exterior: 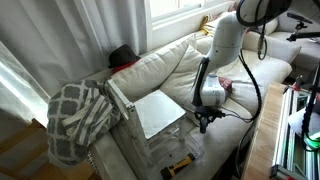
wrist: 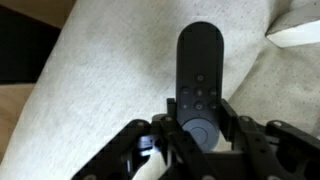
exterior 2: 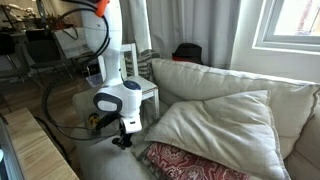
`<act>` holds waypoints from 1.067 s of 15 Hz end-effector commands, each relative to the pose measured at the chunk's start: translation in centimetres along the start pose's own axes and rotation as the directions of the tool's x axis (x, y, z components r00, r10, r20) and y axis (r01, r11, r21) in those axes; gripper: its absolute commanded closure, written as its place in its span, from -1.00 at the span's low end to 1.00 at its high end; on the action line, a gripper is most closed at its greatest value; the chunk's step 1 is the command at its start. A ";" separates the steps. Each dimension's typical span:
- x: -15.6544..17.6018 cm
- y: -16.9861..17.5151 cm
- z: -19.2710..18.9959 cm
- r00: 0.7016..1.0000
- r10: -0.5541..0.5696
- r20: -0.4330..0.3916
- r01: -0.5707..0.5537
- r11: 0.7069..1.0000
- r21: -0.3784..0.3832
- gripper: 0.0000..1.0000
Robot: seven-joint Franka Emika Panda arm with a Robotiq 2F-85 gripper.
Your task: Pick up the black remote controller on the left sofa seat and put it on the chair seat that is on top of the left sofa seat
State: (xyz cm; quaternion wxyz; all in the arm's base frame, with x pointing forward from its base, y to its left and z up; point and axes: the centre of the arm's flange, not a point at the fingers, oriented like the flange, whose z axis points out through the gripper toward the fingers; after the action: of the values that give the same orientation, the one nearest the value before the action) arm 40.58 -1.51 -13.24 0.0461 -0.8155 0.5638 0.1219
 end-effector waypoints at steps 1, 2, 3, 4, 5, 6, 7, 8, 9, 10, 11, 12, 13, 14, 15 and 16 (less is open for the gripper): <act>-1.2 1.6 -9.1 0.981 -0.186 -0.051 0.185 0.982 -0.036 0.65; -2.0 1.1 -10.9 0.971 -0.232 -0.063 0.230 0.972 -0.043 0.65; -2.8 0.8 -12.7 0.958 -0.278 -0.071 0.274 0.960 -0.054 0.65; -3.9 0.3 -14.3 0.945 -0.321 -0.069 0.316 0.946 -0.072 0.65; -5.1 -0.2 -15.9 0.926 -0.370 -0.071 0.364 0.928 -0.079 0.65; -6.5 -0.9 -17.3 0.906 -0.419 -0.066 0.412 0.906 -0.094 0.65; -8.0 -1.7 -18.6 0.880 -0.471 -0.060 0.464 0.880 -0.104 0.65; -9.6 -2.8 -19.9 0.849 -0.525 -0.058 0.517 0.848 -0.111 0.65; -11.2 -3.6 -21.4 0.815 -0.577 -0.052 0.568 0.814 -0.123 0.65; -12.8 -5.3 -22.6 0.777 -0.628 -0.050 0.618 0.775 -0.132 0.65; -14.0 -6.3 -23.6 0.735 -0.676 -0.049 0.665 0.733 -0.145 0.65; -15.2 -7.9 -24.4 0.689 -0.723 -0.043 0.710 0.687 -0.155 0.65; -16.3 -9.0 -25.1 0.642 -0.766 -0.037 0.752 0.638 -0.168 0.65; -17.1 -10.5 -25.6 0.593 -0.805 -0.031 0.788 0.588 -0.182 0.65; -17.6 -11.7 -26.4 0.553 -0.833 -0.028 0.814 0.547 -0.194 0.65; -17.9 -13.1 -26.2 0.534 -0.845 -0.022 0.825 0.527 -0.204 0.65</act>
State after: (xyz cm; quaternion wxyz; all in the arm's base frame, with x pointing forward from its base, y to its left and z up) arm 47.62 12.21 14.93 0.0082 -0.9865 0.1441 0.0775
